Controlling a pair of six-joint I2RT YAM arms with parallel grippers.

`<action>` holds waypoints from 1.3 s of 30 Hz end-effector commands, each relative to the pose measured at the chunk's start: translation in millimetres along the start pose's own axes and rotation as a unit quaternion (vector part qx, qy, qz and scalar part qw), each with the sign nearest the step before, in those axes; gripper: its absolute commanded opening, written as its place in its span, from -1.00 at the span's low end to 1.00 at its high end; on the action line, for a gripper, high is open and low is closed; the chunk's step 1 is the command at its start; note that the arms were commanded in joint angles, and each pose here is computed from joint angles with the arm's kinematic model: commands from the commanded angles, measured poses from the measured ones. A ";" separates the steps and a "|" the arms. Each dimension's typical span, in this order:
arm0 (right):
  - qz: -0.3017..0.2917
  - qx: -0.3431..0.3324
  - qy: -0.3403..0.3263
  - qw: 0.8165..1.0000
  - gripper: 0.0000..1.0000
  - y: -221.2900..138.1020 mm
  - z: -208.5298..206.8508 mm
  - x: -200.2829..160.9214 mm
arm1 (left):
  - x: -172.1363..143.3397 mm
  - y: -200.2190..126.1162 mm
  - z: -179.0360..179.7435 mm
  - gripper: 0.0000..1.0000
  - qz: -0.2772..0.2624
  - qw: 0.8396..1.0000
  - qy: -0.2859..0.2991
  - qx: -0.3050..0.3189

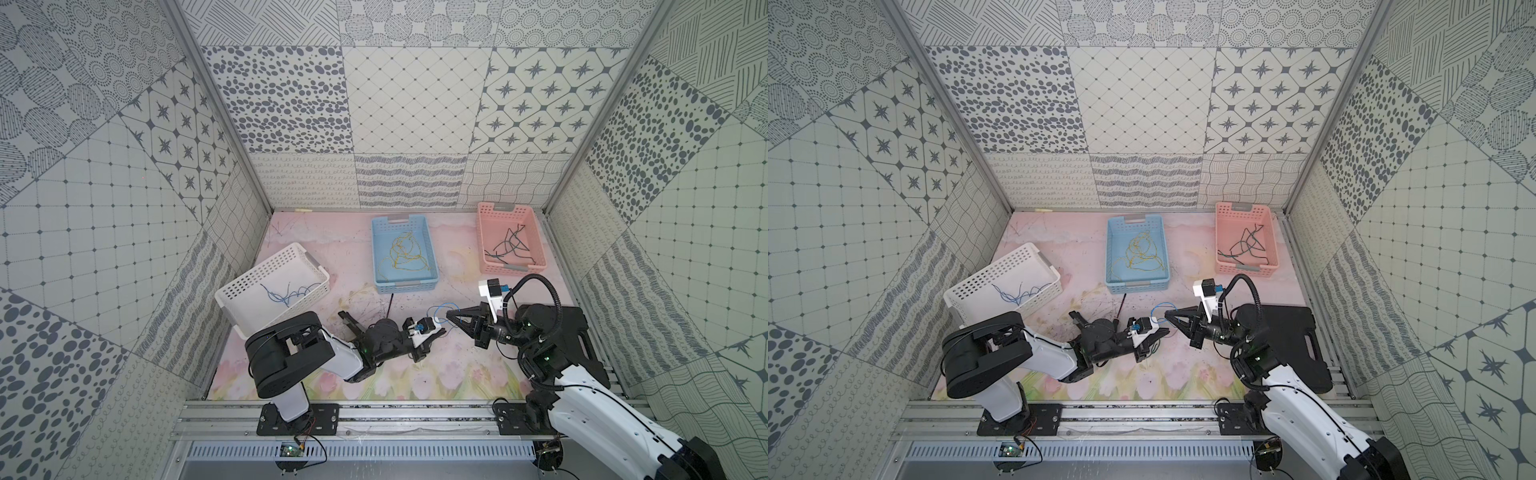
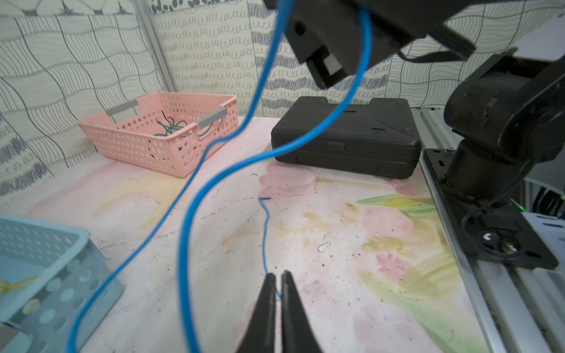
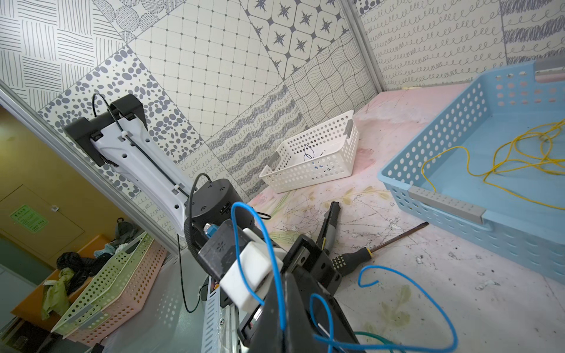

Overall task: Untangle and sort cables by color
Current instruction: Place the cable in the bin.

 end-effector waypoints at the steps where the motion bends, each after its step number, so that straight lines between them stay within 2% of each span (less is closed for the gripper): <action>1: -0.009 -0.009 -0.013 1.000 -1.00 -2.1 -0.4 1.3 | 26.7 -6.3 -3.2 -1.00 -0.079 0.997 0.025 0.001; 3: -0.007 -0.020 -0.015 1.000 -0.96 -3.4 -0.9 0.5 | 29.2 -11.6 -3.6 -1.00 -0.084 0.996 0.017 0.005; 5: -0.008 -0.032 -0.015 0.999 -0.51 -5.0 -1.2 0.4 | 33.4 -17.9 -2.5 -1.00 -0.083 0.996 0.007 0.025; 8: -0.015 -0.055 -0.022 0.998 0.37 -9.7 -0.4 1.1 | 45.1 -28.0 2.6 -1.00 -0.057 0.996 -0.003 0.070; 9: -0.017 -0.067 -0.025 0.997 0.58 -11.9 -0.5 1.3 | 51.5 -32.8 4.9 -1.00 -0.044 0.995 -0.010 0.091; 12: -0.030 -0.116 -0.033 0.992 0.97 -21.5 -0.3 1.8 | 76.1 -54.0 15.7 -1.00 -0.005 0.988 -0.043 0.149; 15: -0.049 -0.174 -0.044 0.982 0.99 -34.0 -1.3 0.7 | 112.7 -87.5 31.1 -1.00 -0.005 0.974 -0.097 0.205; 18: -0.073 -0.224 -0.051 0.971 0.99 -46.3 -1.4 -0.3 | 147.5 -125.4 44.2 -1.00 -0.029 0.952 -0.148 0.266; 21: -0.079 -0.259 -0.050 0.961 0.99 -53.3 -3.9 -3.7 | 175.1 -161.4 57.4 -1.00 -0.064 0.915 -0.200 0.345; 24: -0.074 -0.271 -0.045 0.959 0.99 -54.1 -6.7 -6.3 | 189.5 -187.9 75.2 -1.00 -0.089 0.860 -0.256 0.432; 26: -0.068 -0.273 -0.042 0.959 0.99 -52.7 -8.8 -7.2 | 188.9 -203.3 91.6 -1.00 -0.113 0.804 -0.301 0.501; 28: -0.063 -0.271 -0.038 0.960 0.99 -51.1 -10.3 -8.0 | 184.7 -216.4 110.0 -1.00 -0.131 0.757 -0.339 0.543; 33: -0.052 -0.268 -0.029 0.962 0.99 -47.7 -13.6 -10.6 | 161.8 -251.7 164.5 -1.00 -0.157 0.616 -0.468 0.614; 35: -0.052 -0.266 -0.030 0.962 0.99 -47.4 -13.5 -10.0 | 148.2 -264.6 182.1 -1.00 -0.133 0.554 -0.491 0.659; 37: -0.051 -0.265 -0.030 0.962 0.99 -47.4 -13.2 -10.1 | 139.8 -274.1 193.6 -1.00 -0.120 0.512 -0.499 0.689; 39: -0.051 -0.265 -0.030 0.963 0.99 -47.5 -12.9 -10.1 | 133.1 -281.0 200.6 -1.00 -0.126 0.490 -0.499 0.704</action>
Point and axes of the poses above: each gripper's point midway between its finger pads, its own y axis out along the fingers, its own z axis along the line the jaws close on, x = y × z, the point moved 9 cm from there along -y, back along the fingers, and after that the axes turned 14 degrees about -y, right-handed, at the moved point
